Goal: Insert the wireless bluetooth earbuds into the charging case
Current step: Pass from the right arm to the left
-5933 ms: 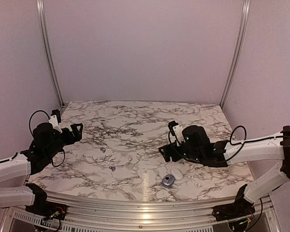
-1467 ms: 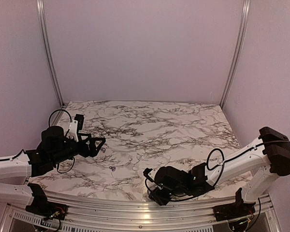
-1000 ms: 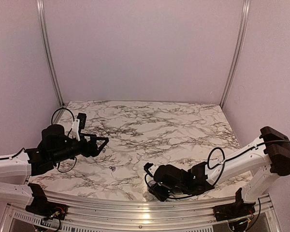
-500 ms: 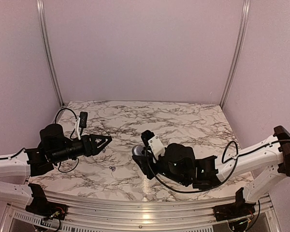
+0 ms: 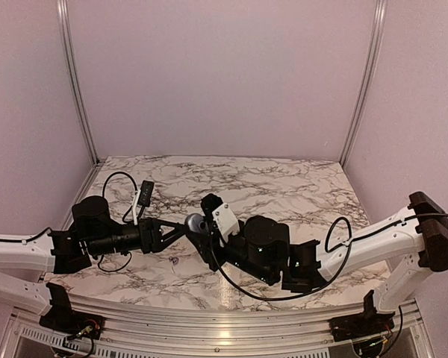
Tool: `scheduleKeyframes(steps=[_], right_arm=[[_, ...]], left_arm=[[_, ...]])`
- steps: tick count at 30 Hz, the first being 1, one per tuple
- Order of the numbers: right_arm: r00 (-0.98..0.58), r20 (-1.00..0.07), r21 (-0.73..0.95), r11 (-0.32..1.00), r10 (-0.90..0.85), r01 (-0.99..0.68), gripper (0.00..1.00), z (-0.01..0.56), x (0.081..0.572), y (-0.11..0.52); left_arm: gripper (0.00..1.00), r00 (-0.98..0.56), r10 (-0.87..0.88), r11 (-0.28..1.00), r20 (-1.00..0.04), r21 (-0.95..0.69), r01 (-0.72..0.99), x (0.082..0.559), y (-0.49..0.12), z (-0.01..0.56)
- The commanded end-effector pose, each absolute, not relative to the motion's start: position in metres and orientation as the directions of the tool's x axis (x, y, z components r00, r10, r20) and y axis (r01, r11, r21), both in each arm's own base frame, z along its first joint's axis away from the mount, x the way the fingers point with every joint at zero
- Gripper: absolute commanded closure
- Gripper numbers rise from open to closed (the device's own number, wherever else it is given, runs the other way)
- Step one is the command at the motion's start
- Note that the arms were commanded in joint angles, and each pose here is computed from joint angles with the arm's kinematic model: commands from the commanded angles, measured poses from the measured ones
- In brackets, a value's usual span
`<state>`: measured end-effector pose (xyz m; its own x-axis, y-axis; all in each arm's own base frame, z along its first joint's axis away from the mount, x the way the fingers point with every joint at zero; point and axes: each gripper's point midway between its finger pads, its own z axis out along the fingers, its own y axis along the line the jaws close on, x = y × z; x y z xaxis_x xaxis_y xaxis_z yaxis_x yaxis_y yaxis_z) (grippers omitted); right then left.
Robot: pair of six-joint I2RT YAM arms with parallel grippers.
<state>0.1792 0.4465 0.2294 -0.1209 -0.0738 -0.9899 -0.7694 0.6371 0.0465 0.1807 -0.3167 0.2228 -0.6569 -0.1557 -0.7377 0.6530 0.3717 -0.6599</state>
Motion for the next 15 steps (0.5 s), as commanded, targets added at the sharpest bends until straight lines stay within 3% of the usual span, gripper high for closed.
scheduleKeyframes(steps=[1, 8, 15], right_arm=[[-0.084, -0.996, 0.055, 0.628, -0.017, -0.776, 0.65, 0.256, 0.178, 0.459], [-0.070, -0.997, 0.038, 0.607, -0.029, -0.794, 0.65, 0.257, 0.169, 0.466], [-0.061, -0.998, 0.041, 0.606, -0.013, -0.794, 0.65, 0.263, 0.165, 0.465]], left_arm=[[0.43, -0.612, -0.174, 0.316, -0.771, -0.633, 0.707, 0.176, -0.329, 0.250], [0.45, -0.594, -0.170, 0.334, -0.786, -0.613, 0.716, 0.176, -0.334, 0.249], [0.66, -0.598, -0.166, 0.350, -0.784, -0.614, 0.708, 0.179, -0.339, 0.245]])
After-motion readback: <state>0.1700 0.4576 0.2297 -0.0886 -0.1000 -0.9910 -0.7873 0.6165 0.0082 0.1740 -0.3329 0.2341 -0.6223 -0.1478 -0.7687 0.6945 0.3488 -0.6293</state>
